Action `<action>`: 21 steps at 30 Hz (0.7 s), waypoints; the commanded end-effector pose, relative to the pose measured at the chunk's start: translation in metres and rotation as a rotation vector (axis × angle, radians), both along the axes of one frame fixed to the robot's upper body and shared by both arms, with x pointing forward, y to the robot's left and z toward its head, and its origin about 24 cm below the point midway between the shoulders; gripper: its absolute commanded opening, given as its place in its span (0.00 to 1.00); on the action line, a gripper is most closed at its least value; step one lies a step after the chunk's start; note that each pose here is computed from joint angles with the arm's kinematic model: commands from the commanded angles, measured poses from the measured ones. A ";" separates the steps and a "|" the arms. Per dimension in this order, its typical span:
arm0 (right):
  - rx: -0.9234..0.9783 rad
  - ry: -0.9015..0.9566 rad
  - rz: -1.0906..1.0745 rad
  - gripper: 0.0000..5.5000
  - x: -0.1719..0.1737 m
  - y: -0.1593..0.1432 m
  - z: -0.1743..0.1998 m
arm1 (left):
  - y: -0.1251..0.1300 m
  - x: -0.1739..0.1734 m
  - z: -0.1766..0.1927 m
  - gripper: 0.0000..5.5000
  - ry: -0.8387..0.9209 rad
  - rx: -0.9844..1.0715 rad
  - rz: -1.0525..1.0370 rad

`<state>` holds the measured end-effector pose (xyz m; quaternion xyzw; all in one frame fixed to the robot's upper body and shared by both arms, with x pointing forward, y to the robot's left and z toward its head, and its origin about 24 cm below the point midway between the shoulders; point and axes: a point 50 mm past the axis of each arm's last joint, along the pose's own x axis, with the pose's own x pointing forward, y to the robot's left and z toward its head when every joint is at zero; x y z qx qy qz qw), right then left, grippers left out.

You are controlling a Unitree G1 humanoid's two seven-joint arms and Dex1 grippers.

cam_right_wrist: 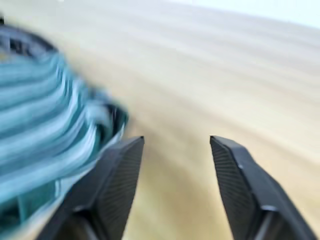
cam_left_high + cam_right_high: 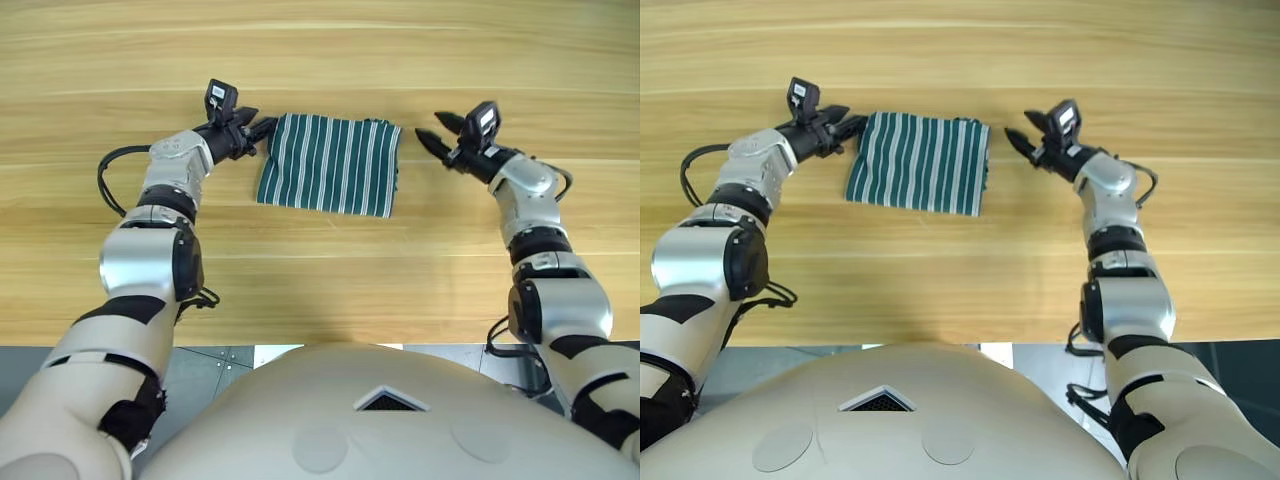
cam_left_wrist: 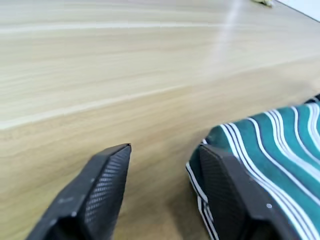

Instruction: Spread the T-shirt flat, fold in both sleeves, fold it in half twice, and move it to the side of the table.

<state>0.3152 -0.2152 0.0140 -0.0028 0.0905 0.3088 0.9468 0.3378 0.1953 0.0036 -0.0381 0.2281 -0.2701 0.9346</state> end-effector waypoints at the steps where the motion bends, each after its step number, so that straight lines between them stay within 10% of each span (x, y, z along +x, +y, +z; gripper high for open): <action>1: 0.214 0.035 -0.127 0.60 0.013 0.004 0.004 | -0.008 0.008 0.007 0.45 -0.013 -0.052 0.062; 10: 0.107 -0.387 0.106 0.82 0.009 0.048 0.040 | 0.004 0.002 0.061 0.40 -0.534 -0.475 -0.193; 21: -0.466 -0.539 0.421 0.48 0.002 0.139 0.021 | -0.006 -0.073 0.029 0.07 -0.639 -0.011 -0.911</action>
